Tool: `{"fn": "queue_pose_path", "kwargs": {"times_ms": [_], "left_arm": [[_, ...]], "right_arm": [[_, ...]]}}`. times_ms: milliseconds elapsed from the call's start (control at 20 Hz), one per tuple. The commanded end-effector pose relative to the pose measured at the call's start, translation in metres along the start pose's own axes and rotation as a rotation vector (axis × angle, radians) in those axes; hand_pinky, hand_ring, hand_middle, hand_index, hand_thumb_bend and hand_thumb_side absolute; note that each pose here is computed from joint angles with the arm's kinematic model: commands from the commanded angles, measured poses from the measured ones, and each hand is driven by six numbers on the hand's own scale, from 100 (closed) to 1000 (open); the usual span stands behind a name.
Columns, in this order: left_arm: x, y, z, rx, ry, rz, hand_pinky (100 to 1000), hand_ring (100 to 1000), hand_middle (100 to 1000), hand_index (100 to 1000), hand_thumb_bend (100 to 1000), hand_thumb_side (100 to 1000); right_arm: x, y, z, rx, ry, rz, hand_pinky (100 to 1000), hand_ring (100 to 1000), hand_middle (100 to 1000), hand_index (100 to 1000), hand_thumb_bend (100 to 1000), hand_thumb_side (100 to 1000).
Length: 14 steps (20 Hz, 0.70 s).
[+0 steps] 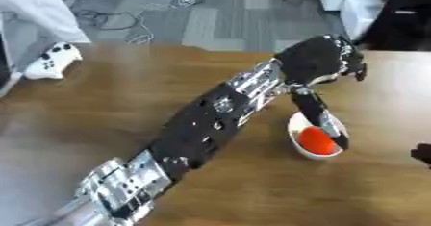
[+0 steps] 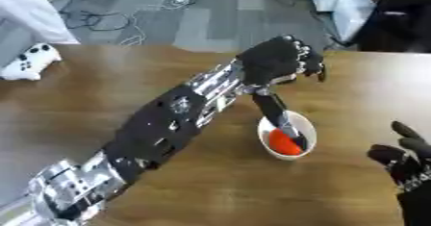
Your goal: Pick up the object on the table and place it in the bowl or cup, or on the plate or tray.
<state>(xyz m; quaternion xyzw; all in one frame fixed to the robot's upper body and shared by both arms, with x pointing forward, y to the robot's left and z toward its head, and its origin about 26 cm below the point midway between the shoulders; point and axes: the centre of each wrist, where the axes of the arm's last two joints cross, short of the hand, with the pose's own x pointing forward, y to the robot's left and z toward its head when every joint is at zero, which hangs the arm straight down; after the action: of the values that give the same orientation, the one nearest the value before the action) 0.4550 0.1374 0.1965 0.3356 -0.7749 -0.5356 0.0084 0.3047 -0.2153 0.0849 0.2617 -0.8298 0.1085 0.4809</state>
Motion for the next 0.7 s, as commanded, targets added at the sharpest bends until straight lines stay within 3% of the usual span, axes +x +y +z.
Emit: {"fn": "queue_pose_path", "kwargs": {"times_ms": [50, 150, 200, 250, 350, 550, 700], "left_arm": [[-0.009, 0.007, 0.004, -0.013, 0.038, 0.058, 629, 404, 393, 621, 869, 799], [-0.009, -0.001, 0.014, -0.039, 0.100, 0.197, 727, 459, 410, 649, 846, 763], [-0.009, 0.000, 0.016, -0.043, 0.121, 0.256, 718, 455, 409, 647, 847, 764], [-0.008, 0.000, 0.021, -0.039, 0.154, 0.320, 815, 482, 415, 669, 806, 751], [-0.007, 0.002, 0.034, -0.001, 0.238, 0.473, 899, 500, 417, 688, 760, 749], [0.000, 0.014, 0.060, 0.098, 0.373, 0.700, 1000, 516, 431, 711, 682, 733], [0.011, 0.018, 0.085, 0.169, 0.470, 0.806, 1000, 519, 436, 714, 674, 718]], "right_arm": [[0.005, -0.008, 0.004, -0.023, -0.004, 0.040, 776, 721, 885, 742, 100, 875], [0.003, -0.014, 0.008, -0.057, 0.010, 0.068, 779, 734, 884, 742, 100, 862], [0.002, -0.015, 0.009, -0.070, 0.017, 0.085, 779, 731, 884, 742, 100, 864], [0.001, -0.017, 0.011, -0.086, 0.024, 0.104, 789, 767, 885, 739, 100, 840], [-0.001, -0.022, 0.013, -0.117, 0.041, 0.159, 814, 809, 900, 742, 100, 814], [-0.003, -0.025, 0.011, -0.137, 0.056, 0.258, 867, 874, 931, 759, 100, 778], [-0.006, -0.026, 0.008, -0.132, 0.075, 0.325, 876, 883, 936, 765, 100, 767]]}}
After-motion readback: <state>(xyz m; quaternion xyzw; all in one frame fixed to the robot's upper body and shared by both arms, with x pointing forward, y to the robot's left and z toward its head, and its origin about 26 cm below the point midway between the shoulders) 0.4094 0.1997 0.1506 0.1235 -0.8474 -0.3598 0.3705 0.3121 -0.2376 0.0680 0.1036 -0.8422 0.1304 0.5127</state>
